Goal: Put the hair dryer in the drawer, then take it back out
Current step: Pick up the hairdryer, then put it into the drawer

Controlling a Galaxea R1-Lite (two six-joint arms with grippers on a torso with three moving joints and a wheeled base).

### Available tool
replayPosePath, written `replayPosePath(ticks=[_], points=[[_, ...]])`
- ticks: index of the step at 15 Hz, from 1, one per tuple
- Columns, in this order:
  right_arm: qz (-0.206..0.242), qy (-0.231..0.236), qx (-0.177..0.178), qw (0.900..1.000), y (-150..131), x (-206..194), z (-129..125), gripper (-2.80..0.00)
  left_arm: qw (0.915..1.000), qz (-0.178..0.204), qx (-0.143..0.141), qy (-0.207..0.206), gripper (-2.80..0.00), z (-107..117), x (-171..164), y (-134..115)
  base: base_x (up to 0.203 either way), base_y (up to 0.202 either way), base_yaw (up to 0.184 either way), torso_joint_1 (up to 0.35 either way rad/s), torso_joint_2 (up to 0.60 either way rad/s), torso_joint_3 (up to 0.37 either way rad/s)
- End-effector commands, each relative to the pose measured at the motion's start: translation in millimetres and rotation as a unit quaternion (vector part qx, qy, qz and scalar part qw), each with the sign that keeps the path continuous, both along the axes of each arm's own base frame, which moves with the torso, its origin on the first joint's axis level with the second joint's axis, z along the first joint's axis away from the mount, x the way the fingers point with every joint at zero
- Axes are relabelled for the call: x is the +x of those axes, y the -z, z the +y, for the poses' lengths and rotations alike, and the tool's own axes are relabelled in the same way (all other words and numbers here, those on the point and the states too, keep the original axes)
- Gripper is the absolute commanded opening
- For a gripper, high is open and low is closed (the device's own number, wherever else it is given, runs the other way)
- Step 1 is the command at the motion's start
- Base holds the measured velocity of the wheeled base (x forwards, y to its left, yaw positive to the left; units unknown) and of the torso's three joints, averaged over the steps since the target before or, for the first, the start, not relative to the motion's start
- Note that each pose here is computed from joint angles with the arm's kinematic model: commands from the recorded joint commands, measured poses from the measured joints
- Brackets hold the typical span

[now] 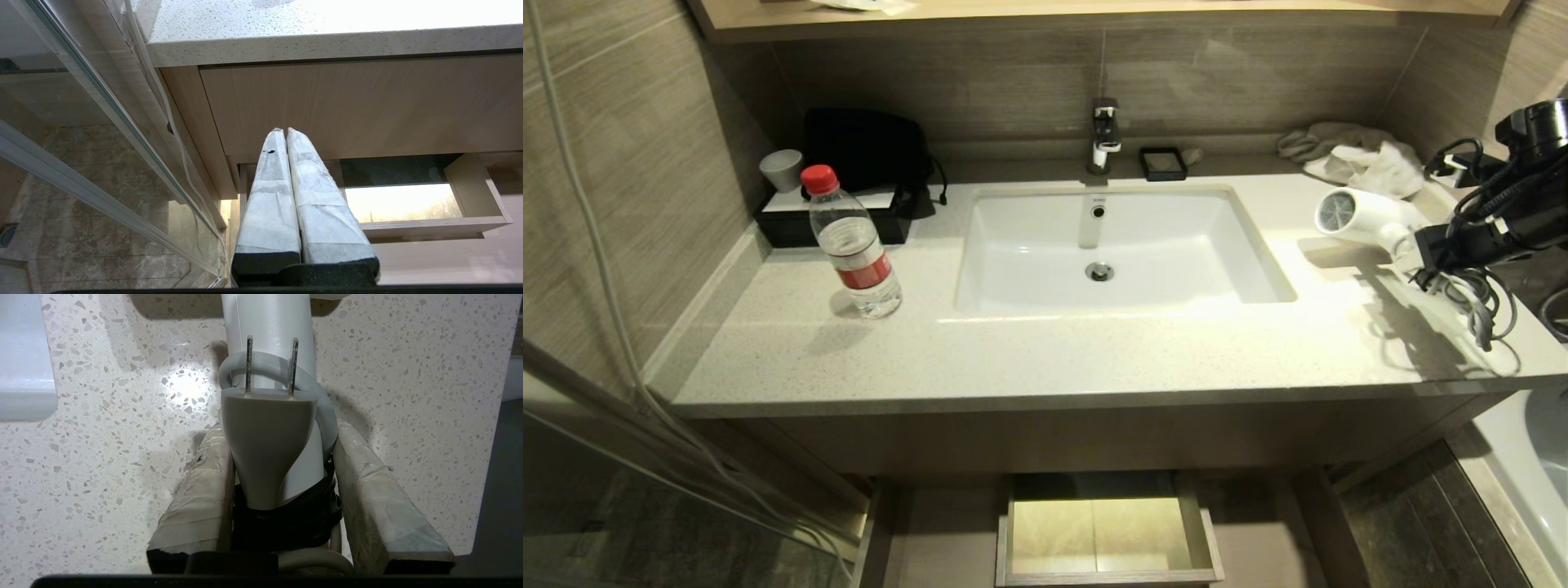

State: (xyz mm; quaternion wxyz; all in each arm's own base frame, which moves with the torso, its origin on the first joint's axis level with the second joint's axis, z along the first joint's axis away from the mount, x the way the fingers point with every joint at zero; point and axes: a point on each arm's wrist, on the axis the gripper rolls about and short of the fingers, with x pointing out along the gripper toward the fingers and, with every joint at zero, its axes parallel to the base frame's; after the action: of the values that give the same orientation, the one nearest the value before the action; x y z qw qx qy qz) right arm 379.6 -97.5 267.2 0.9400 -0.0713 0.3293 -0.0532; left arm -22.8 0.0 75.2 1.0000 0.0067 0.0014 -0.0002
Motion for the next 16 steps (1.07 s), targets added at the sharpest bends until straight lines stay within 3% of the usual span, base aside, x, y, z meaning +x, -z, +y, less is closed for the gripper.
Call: replayPosePath(ticks=[1,10,16], points=[[-0.010,-0.001,-0.003,1.000,-12.1,-9.7,2.5,-2.80,1.0000,0.000,0.000,0.000,-2.80,0.0,0.0,0.0,0.000,0.000,0.000,0.000,0.00,0.000],[0.004,-0.029,-0.012,1.000,-45.9,-63.1,30.6,-2.80,1.0000,0.000,0.000,0.000,-2.80,0.0,0.0,0.0,0.000,0.000,0.000,0.000,0.00,0.000],[0.007,-0.032,-0.014,0.999,-45.6,-113.9,43.6,-2.80,1.0000,0.000,0.000,0.000,-2.80,0.0,0.0,0.0,0.000,0.000,0.000,0.000,0.00,0.000]])
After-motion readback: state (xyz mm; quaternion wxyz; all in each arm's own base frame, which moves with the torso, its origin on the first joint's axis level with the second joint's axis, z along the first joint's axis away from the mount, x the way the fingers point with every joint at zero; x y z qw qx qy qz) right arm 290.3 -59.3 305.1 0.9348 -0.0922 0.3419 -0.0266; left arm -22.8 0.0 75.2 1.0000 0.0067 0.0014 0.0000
